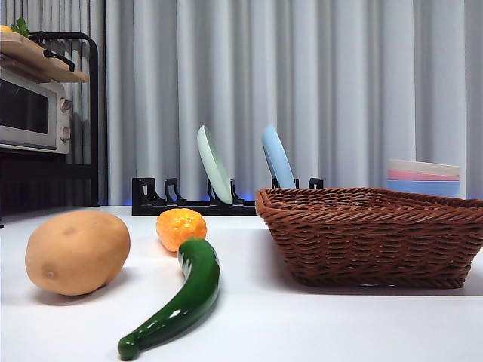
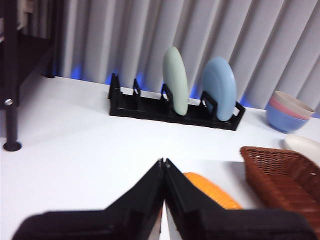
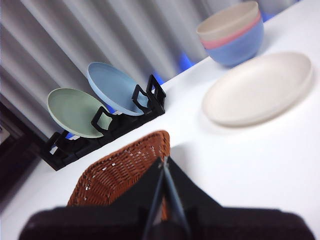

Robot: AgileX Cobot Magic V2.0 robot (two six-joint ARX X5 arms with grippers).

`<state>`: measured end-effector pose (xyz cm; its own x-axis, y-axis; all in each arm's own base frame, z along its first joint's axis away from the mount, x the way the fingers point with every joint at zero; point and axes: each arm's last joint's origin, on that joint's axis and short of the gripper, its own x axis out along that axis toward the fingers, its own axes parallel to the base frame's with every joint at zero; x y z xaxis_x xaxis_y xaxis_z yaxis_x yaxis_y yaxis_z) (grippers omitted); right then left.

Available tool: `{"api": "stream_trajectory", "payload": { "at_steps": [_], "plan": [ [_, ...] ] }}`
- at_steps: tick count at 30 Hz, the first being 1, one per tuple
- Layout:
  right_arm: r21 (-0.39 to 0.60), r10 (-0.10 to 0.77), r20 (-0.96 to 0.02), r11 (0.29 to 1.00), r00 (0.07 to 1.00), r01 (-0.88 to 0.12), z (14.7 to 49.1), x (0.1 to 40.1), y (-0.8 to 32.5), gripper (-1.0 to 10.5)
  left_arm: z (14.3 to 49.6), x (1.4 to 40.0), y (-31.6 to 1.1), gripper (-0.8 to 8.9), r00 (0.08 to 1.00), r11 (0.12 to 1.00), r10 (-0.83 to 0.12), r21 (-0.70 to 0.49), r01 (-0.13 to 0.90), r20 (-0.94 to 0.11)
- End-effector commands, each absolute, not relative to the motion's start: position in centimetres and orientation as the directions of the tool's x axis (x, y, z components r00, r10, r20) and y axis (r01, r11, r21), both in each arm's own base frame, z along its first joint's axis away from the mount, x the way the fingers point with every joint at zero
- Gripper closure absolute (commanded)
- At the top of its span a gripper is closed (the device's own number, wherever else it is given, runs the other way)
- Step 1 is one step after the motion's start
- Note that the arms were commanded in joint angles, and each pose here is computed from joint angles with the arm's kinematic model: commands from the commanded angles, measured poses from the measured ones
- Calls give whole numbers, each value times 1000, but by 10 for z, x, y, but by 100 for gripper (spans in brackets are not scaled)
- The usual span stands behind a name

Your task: Pick up the basket,pick up the corn from the table,pick up the potato from the table,pick up the cucumber from the table,put all items into the basket

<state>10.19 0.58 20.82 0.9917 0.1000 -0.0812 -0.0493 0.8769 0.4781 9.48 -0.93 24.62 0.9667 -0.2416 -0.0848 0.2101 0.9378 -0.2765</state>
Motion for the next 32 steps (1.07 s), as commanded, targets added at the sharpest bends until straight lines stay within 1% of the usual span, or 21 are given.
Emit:
{"api": "stream_trajectory", "payload": {
  "at_steps": [1,4,7,11,13,15,17,18,19,21,22,24,25,28,32],
  "plan": [
    [388,125,-106,918,986,-75,229,109,7,963,266,109,-11,820,950,928,-283,-288,237,-133],
    [353,163,-167,931,972,-96,253,123,9,963,285,128,-14,820,916,903,-360,-312,295,-176],
    [335,233,-250,931,940,-142,274,140,11,963,298,150,-16,820,876,875,-430,-342,343,-220],
    [312,348,-381,921,857,-235,298,169,16,962,307,180,-20,819,808,833,-511,-398,383,-293],
    [300,392,-438,912,809,-279,305,184,18,963,307,193,-21,817,773,816,-541,-429,388,-331],
    [298,418,-495,905,762,-303,310,199,19,962,306,205,-23,813,730,793,-578,-464,396,-366],
    [296,424,-541,904,726,-308,311,211,20,932,304,213,-25,800,695,776,-603,-490,398,-391],
    [298,434,-559,900,706,-318,310,217,21,905,302,216,-27,751,683,773,-608,-497,394,-404],
    [300,440,-573,898,691,-323,309,222,21,875,301,219,-28,678,676,773,-609,-501,389,-415],
    [307,436,-602,900,669,-311,303,231,21,756,297,222,-31,512,661,770,-615,-507,387,-430],
    [311,436,-613,900,659,-306,300,234,22,699,296,223,-32,470,656,769,-617,-508,387,-435],
    [319,434,-637,901,637,-295,292,241,22,590,294,225,-36,454,644,766,-624,-510,392,-442],
    [319,431,-647,902,629,-290,289,244,22,569,293,225,-37,454,639,764,-628,-510,395,-444],
    [314,422,-679,907,601,-282,278,253,22,563,292,225,-42,453,638,771,-621,-500,394,-455],
    [287,373,-732,928,570,-238,260,268,21,565,292,225,-48,453,648,790,-599,-477,385,-470]
  ]
}}
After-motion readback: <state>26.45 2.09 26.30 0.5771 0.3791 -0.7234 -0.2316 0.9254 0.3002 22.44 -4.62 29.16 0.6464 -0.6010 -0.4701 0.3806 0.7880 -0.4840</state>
